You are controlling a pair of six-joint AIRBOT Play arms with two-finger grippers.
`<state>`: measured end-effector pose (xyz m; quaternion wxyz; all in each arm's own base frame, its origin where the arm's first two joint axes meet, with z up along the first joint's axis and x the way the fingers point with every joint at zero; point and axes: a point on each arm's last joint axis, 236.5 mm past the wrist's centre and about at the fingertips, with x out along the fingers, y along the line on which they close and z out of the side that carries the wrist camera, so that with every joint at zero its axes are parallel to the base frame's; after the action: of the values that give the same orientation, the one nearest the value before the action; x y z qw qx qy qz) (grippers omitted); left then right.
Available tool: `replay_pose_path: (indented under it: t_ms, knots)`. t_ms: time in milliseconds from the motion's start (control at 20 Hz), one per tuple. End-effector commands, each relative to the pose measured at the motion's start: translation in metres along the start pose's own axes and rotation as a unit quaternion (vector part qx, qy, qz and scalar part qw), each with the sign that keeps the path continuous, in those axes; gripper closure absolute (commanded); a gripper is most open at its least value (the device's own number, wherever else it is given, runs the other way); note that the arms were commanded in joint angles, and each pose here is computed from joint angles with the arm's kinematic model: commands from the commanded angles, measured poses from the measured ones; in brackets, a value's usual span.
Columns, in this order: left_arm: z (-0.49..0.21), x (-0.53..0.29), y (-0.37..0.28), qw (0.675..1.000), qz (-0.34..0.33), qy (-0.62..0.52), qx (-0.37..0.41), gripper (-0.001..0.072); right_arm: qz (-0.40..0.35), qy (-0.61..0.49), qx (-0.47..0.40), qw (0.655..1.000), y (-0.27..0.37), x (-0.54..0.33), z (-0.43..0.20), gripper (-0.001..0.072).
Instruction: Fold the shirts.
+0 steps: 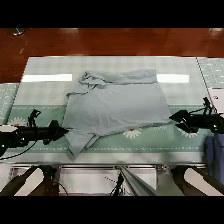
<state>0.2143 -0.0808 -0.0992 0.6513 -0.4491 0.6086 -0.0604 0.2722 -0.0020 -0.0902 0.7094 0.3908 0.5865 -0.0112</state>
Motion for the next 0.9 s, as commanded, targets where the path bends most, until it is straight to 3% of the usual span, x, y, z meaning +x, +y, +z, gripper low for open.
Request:
replay_pose_path:
  t_ms: [0,200,250,300,400,500,600,750,850]
  knots:
    - [0.0,0.0,0.0,1.0,0.0,0.0,0.001,0.068,0.013,0.003,-0.018,1.0,0.022,0.015,0.021,0.0081]
    - [0.0,0.0,0.0,1.0,-0.001,0.0,0.001,0.068,0.011,0.04,-0.037,0.998,0.043,0.038,0.022,0.0086]
    - [0.0,0.0,-0.001,1.0,-0.002,-0.001,0.0,0.068,0.009,0.051,-0.041,0.998,0.047,0.045,0.018,0.0115]
    - [0.001,0.0,-0.002,1.0,-0.003,-0.001,0.0,0.068,0.008,0.06,-0.042,0.997,0.05,0.05,0.015,0.0211]
    - [0.001,0.0,-0.002,1.0,-0.004,-0.001,0.001,0.068,0.01,0.062,-0.063,0.996,0.057,0.051,0.017,0.0688]
    - [0.001,-0.001,-0.013,1.0,-0.026,-0.002,0.015,0.068,0.025,0.056,-0.082,0.995,0.074,0.04,0.026,0.0688]
    - [0.031,-0.024,-0.069,0.992,-0.108,-0.047,0.031,0.0681,0.048,0.031,-0.128,0.99,0.112,0.008,0.051,0.0688]
    - [0.097,-0.127,-0.206,0.941,-0.262,-0.184,0.109,0.0682,0.096,-0.11,-0.225,0.963,0.216,-0.104,0.114,0.0689]
    - [0.113,-0.208,-0.284,0.898,-0.28,-0.271,0.207,0.0683,0.121,-0.217,-0.284,0.926,0.286,-0.204,0.133,0.0689]
